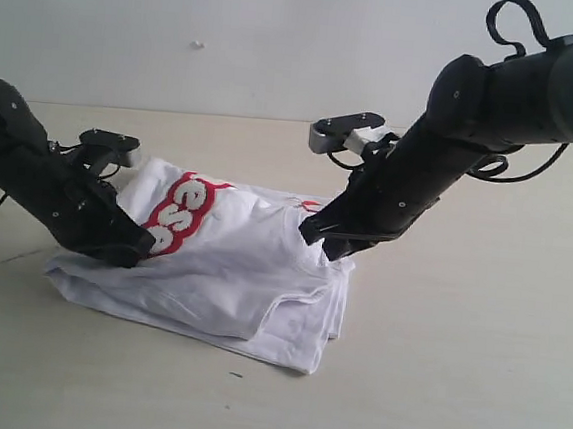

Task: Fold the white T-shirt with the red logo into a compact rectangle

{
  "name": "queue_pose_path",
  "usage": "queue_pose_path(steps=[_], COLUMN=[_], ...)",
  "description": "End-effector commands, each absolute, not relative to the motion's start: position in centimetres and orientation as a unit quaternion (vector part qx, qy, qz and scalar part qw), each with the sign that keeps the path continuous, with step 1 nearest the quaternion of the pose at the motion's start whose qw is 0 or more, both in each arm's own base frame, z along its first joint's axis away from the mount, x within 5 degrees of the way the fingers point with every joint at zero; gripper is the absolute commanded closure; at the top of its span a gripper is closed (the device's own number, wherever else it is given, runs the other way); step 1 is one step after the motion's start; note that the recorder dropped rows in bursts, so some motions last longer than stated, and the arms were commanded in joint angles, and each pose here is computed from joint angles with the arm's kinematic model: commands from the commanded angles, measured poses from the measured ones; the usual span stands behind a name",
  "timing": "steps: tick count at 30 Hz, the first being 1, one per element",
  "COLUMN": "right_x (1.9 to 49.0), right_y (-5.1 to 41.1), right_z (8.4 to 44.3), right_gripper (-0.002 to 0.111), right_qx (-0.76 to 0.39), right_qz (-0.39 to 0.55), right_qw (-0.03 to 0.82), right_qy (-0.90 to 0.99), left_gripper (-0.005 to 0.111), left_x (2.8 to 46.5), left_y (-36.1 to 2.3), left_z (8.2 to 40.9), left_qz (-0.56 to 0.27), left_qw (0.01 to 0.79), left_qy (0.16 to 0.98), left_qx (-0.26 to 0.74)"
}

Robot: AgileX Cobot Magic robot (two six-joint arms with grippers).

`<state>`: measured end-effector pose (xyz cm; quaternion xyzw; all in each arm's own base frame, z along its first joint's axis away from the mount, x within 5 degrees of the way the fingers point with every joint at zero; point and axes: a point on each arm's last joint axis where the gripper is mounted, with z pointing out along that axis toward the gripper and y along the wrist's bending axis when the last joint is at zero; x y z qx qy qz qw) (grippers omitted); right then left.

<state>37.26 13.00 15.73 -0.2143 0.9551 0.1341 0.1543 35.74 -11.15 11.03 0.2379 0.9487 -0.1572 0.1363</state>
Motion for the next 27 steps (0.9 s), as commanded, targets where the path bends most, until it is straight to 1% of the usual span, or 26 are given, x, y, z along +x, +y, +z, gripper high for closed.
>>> queue_pose_path(steps=[1, 4, 5, 7, 10, 12, 15, 19, 21, 23, 27], right_x=[36.8, 36.3, 36.0, 35.3, 34.5, 34.1, 33.8, 33.5, 33.7, 33.8, 34.0], right_y=[12.7, 12.2, 11.8, 11.1, 10.7, 10.8, 11.1, 12.0, 12.6, 12.6, 12.8], right_z=[17.4, 19.6, 20.2, 20.4, 19.2, 18.3, 17.0, 15.4, 13.9, 12.4, 11.5], right_gripper=[0.087, 0.085, 0.084, 0.08, 0.072, 0.063, 0.054, 0.052, 0.052, 0.052, 0.052], right_qx=[-0.217, -0.21, -0.194, -0.172, -0.155, -0.138, -0.121, -0.102, -0.094, -0.086, -0.078], right_qz=[0.135, 0.132, 0.131, 0.138, 0.145, 0.158, 0.182, 0.241, 0.271, 0.269, 0.279], right_qw=[0.162, 0.175, 0.17, 0.134, 0.105, 0.107, 0.117, 0.1, 0.089, 0.073, 0.069], right_qy=[0.953, 0.953, 0.957, 0.966, 0.972, 0.972, 0.969, 0.96, 0.954, 0.956, 0.955], left_gripper=[0.107, 0.107, 0.107, 0.107, 0.107, 0.107, 0.107, 0.107, 0.107, 0.107, 0.107], left_x=[33.0, 31.8, 31.8, 32.3, 32.6, 32.5, 32.3, 32.0, 31.8, 31.8, 32.0], left_y=[-12.4, -14.4, -14.4, -13.7, -12.5, -11.6, -10.5, -9.9, -9.8, -9.9, -9.8], left_z=[11.1, 12.9, 13.5, 14.8, 16.7, 18.1, 20.1, 22.0, 22.7, 22.7, 22.8], left_qz=[-0.173, -0.189, -0.183, -0.17, -0.166, -0.166, -0.166, -0.163, -0.163, -0.164, -0.159], left_qw=[0.071, 0.076, 0.084, 0.118, 0.147, 0.161, 0.184, 0.212, 0.222, 0.223, 0.233], left_qy=[0.947, 0.935, 0.933, 0.941, 0.94, 0.94, 0.938, 0.933, 0.931, 0.93, 0.929], left_qx=[0.262, 0.291, 0.298, 0.269, 0.259, 0.253, 0.244, 0.24, 0.242, 0.241, 0.239])
